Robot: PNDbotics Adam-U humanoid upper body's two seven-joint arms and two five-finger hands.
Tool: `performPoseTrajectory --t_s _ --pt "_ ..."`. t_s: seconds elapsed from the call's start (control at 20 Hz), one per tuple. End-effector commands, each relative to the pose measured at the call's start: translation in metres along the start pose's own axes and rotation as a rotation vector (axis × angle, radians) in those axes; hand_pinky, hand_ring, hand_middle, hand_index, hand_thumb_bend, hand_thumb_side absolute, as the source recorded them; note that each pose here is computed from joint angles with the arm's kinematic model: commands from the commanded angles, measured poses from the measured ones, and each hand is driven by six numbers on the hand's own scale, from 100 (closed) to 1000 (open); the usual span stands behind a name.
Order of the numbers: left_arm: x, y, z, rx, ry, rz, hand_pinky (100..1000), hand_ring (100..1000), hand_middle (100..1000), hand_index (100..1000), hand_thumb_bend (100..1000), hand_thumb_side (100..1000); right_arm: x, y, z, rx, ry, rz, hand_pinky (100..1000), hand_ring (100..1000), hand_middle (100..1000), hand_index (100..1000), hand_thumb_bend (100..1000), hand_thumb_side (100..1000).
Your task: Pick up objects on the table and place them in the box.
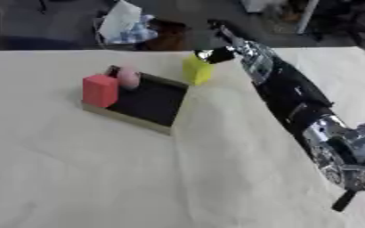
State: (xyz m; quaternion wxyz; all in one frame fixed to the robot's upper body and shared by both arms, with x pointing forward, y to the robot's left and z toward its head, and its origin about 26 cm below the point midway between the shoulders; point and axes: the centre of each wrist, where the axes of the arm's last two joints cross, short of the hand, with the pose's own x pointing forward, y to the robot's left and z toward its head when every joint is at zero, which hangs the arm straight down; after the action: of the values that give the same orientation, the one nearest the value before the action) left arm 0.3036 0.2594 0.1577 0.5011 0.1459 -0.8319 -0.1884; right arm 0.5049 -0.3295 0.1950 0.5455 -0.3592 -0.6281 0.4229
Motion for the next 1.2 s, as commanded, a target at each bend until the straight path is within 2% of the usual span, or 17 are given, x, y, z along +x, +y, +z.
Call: performPoseTrajectory --t_s 0.05,0.3,0.55,0.7,0.95,1.2 --pt "0.005 0.005 -0.002 0.008 -0.023 -0.008 727 695 680 836 670 578 0.009 -0.009 -0.004 0.021 -0.011 0.035 854 881 911 1000 339 378" --pt "0.005 0.004 -0.002 0.008 -0.021 -0.007 727 695 680 836 669 579 0.008 0.003 -0.005 0.061 0.023 0.064 866 896 919 1000 345 375" --pt "0.004 0.005 -0.001 0.007 -0.020 -0.008 727 696 681 836 668 580 0.002 0.005 -0.003 0.017 0.080 0.119 887 924 924 1000 357 364" --pt "0.004 0.005 -0.001 0.007 -0.019 -0.008 727 697 681 836 666 580 -0.001 0.009 -0.002 0.008 0.107 0.124 864 898 919 1000 342 364" --pt "0.004 0.004 -0.001 0.007 -0.020 -0.007 727 698 681 836 665 581 -0.004 0.019 -0.001 0.033 0.127 0.112 831 854 841 993 309 367" --pt "0.004 0.004 -0.001 0.006 -0.020 -0.005 728 699 681 837 660 583 -0.002 0.026 -0.002 0.051 0.130 0.111 813 816 707 875 249 339"
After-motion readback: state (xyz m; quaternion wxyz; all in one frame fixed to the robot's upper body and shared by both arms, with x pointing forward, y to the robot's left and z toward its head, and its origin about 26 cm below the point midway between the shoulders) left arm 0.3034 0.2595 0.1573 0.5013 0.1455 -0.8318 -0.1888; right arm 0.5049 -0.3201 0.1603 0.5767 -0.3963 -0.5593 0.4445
